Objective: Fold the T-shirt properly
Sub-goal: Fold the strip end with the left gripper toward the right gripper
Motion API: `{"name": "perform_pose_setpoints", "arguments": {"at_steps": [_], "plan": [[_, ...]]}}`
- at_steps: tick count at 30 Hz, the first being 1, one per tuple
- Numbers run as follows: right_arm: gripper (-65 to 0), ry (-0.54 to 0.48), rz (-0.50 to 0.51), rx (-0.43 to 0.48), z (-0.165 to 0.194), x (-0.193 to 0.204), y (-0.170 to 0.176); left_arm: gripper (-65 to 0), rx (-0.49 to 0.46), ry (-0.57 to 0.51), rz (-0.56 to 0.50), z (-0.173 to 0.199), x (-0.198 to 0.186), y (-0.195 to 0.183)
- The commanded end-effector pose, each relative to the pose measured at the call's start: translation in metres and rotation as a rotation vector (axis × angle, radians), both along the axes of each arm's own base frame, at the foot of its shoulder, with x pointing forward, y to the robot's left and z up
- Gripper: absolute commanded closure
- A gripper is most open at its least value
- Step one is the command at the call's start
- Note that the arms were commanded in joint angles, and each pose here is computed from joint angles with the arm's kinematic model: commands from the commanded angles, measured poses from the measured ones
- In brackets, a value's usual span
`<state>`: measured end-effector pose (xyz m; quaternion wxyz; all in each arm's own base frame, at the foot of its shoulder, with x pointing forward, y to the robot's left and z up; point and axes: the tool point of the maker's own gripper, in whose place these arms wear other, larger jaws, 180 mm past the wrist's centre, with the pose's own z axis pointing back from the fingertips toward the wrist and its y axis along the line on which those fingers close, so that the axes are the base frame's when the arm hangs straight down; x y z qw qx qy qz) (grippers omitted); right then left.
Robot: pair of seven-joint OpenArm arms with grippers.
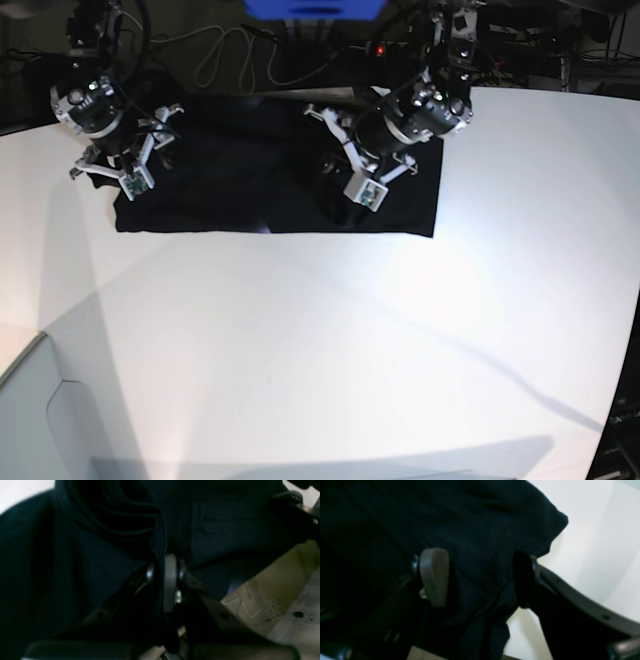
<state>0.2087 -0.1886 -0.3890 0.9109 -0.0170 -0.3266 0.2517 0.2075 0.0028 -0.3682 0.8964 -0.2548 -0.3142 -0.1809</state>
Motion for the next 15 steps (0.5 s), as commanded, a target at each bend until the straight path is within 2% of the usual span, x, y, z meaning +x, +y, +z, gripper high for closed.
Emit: {"name": "perform_pose_setpoints", "arguments": {"at_steps": [1, 9, 15], "plan": [[-39.0, -0.032, 0.017, 0.001, 0.009, 0.004, 0.000, 0.0, -0.036, -0.035, 0.001, 0.011, 0.005, -0.005], [-39.0, -0.032, 0.017, 0.000, 0.009, 0.004, 0.000, 0.0, -0.069, -0.036, 0.014, 0.016, 0.007, -0.015], [-39.0, -0.032, 0.017, 0.000, 0.009, 0.004, 0.000, 0.0, -0.074, -0.035, -0.026, 0.017, 0.002, -0.026]]}}
